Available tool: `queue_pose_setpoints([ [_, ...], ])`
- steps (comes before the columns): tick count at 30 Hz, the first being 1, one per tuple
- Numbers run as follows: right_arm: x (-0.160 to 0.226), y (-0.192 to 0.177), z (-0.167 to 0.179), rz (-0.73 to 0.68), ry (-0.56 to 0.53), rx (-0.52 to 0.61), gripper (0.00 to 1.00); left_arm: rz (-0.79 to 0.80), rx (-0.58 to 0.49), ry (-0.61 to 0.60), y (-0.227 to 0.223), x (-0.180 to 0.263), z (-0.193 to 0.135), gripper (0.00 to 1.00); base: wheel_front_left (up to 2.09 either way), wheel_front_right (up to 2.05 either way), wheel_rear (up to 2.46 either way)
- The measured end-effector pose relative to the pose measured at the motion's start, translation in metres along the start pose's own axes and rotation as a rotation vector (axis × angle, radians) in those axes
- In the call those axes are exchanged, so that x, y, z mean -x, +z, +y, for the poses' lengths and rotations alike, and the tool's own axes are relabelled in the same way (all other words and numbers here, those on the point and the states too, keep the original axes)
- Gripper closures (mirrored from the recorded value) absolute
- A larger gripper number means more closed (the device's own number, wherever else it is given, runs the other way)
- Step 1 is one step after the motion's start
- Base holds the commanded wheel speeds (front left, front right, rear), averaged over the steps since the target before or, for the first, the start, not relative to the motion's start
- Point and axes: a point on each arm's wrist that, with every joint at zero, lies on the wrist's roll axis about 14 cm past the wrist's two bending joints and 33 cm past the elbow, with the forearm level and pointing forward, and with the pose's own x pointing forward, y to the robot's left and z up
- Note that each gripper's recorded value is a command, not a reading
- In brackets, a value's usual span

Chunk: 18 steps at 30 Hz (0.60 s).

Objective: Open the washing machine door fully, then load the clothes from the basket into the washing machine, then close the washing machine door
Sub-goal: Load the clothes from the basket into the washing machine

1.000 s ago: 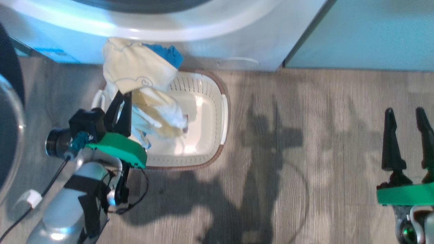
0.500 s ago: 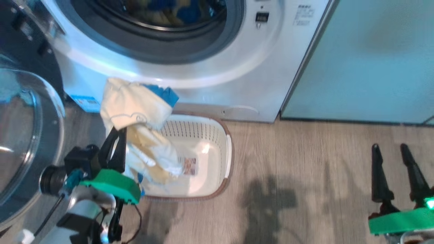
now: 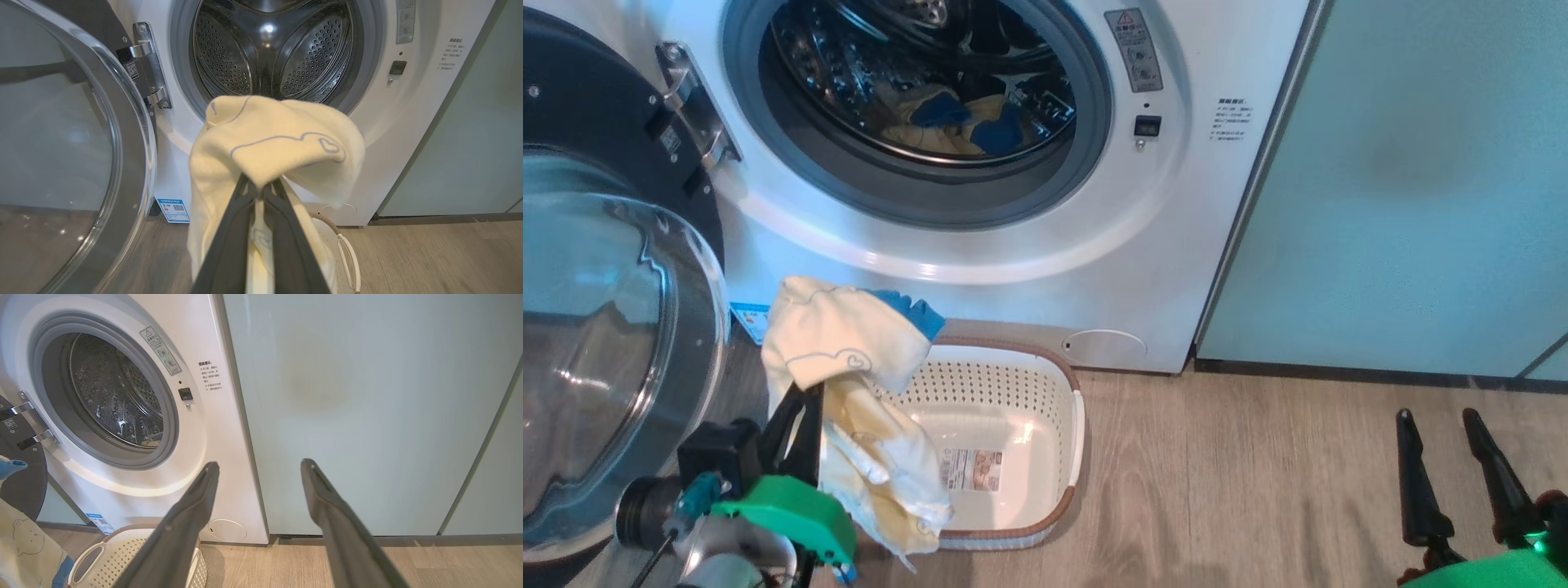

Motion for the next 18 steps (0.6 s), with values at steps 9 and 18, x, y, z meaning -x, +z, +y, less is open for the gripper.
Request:
queue_pose_setpoints([
  [9, 0.009, 0.005, -0.002, -0.005, -0.008, -0.001, 0.00, -0.022, 0.001, -0.006, 0.009, 0.006, -0.003, 1.00, 0.00, 0.00, 0.00],
  [18, 0.016, 0.002, -0.004, 0.006, -0.016, -0.002, 0.00, -0.008, 0.001, -0.013, 0.006, 0.009, -0.004, 1.00, 0.00, 0.00, 0.00],
])
